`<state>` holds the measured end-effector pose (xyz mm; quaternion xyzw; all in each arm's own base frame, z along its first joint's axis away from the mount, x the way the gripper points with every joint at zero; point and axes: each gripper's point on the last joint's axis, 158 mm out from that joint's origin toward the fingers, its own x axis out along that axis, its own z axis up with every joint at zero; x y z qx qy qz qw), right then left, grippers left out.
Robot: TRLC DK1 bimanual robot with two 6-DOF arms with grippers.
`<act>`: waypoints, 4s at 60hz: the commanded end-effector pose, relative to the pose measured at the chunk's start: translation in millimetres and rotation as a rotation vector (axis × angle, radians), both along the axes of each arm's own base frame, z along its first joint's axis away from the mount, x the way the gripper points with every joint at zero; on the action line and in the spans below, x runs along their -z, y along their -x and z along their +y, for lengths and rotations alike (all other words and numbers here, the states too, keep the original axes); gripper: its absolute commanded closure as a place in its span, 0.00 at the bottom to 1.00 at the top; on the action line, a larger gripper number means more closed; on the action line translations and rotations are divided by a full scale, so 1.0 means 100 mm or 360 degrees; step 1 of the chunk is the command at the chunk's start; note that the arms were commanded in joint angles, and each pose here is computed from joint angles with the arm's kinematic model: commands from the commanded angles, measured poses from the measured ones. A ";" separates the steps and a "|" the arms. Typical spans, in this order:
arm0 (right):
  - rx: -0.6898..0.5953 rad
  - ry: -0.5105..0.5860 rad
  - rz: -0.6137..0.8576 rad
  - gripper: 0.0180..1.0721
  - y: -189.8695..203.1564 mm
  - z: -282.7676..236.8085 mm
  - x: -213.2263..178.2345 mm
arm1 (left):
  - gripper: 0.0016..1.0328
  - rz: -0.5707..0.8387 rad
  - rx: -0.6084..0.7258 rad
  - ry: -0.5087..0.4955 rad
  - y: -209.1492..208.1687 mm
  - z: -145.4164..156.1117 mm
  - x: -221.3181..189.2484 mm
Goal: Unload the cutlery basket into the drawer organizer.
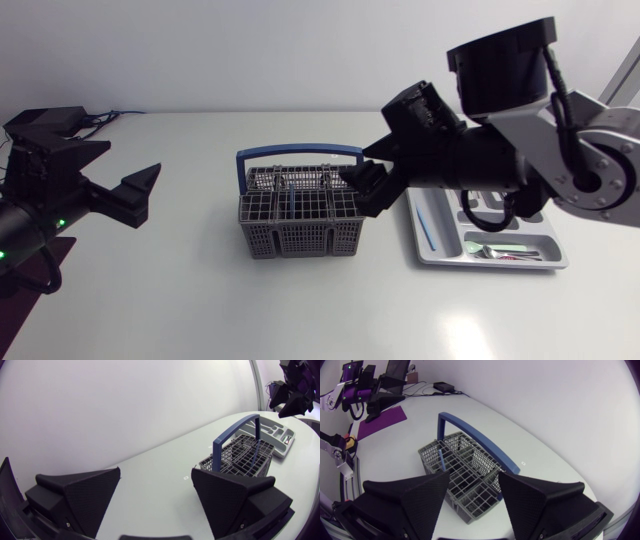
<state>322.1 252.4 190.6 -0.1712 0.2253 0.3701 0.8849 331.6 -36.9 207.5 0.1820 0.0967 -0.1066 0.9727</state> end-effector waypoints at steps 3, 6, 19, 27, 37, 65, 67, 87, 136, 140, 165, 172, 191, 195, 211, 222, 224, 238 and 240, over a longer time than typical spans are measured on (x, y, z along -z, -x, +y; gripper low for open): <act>-0.0059 0.0061 0.0054 0.32 0.07 0.17 0.33 | 0.05 -0.0018 -0.0051 0.0082 0.13 0.06 0.08; -0.0073 0.0077 0.0047 0.32 0.05 0.22 0.40 | 0.05 -0.0050 -0.0065 0.0094 0.18 0.09 0.06; -0.0154 0.0173 -0.0006 0.32 -0.02 0.44 0.72 | 0.05 -0.0209 -0.0190 0.0283 0.40 0.26 -0.01; -0.0179 0.0207 -0.0072 0.32 -0.04 0.55 0.80 | 0.05 -0.0207 -0.0212 0.0327 0.49 0.27 0.07; -0.0184 0.0246 -0.0111 0.32 -0.12 0.65 0.93 | 0.05 -0.0207 -0.0241 0.0385 0.58 0.28 0.18; -0.0217 0.0258 -0.0189 0.32 -0.25 0.77 0.97 | 0.05 -0.0209 -0.0318 0.0544 0.75 0.33 0.50; -0.0220 0.0262 -0.0193 0.33 -0.25 0.78 0.97 | 0.05 -0.0209 -0.0324 0.0557 0.76 0.33 0.53; -0.0240 0.0247 -0.0237 0.44 -0.25 0.85 0.92 | 0.05 -0.0210 -0.0333 0.0577 0.77 0.34 0.57; -0.0306 0.0265 -0.0249 0.95 -0.13 0.98 0.72 | 0.05 -0.0210 -0.0333 0.0577 0.77 0.34 0.57; -0.0308 0.0259 -0.0258 0.95 -0.10 0.98 0.66 | 0.05 -0.0210 -0.0333 0.0577 0.77 0.34 0.57; -0.0322 0.0201 -0.0334 0.95 0.06 0.97 0.13 | 0.05 -0.0210 -0.0333 0.0577 0.77 0.34 0.57; -0.0323 0.0159 -0.0363 0.95 0.13 0.95 -0.13 | 0.05 -0.0210 -0.0333 0.0577 0.77 0.34 0.57; -0.0294 0.0054 -0.0411 0.95 0.34 0.75 -0.84 | 0.05 -0.0210 -0.0333 0.0577 0.77 0.34 0.57; -0.0283 0.0037 -0.0414 0.95 0.39 0.68 -0.96 | 0.05 -0.0210 -0.0333 0.0577 0.77 0.34 0.57; -0.0179 0.0040 -0.0424 0.95 0.48 0.26 -1.29 | 0.05 -0.0210 -0.0333 0.0577 0.77 0.34 0.57; -0.0010 0.0084 -0.0366 0.95 0.38 -0.20 -1.35 | 0.05 -0.0210 -0.0333 0.0577 0.77 0.34 0.57; 0.0023 0.0101 -0.0344 0.95 0.34 -0.29 -1.33 | 0.05 -0.0210 -0.0333 0.0577 0.77 0.34 0.57; 0.0270 0.0202 -0.0071 0.95 0.01 -0.86 -1.02 | 0.05 -0.0210 -0.0333 0.0577 0.77 0.34 0.57; 0.0300 0.0201 -0.0037 0.95 -0.03 -0.93 -0.98 | 0.05 -0.0210 -0.0333 0.0577 0.77 0.34 0.57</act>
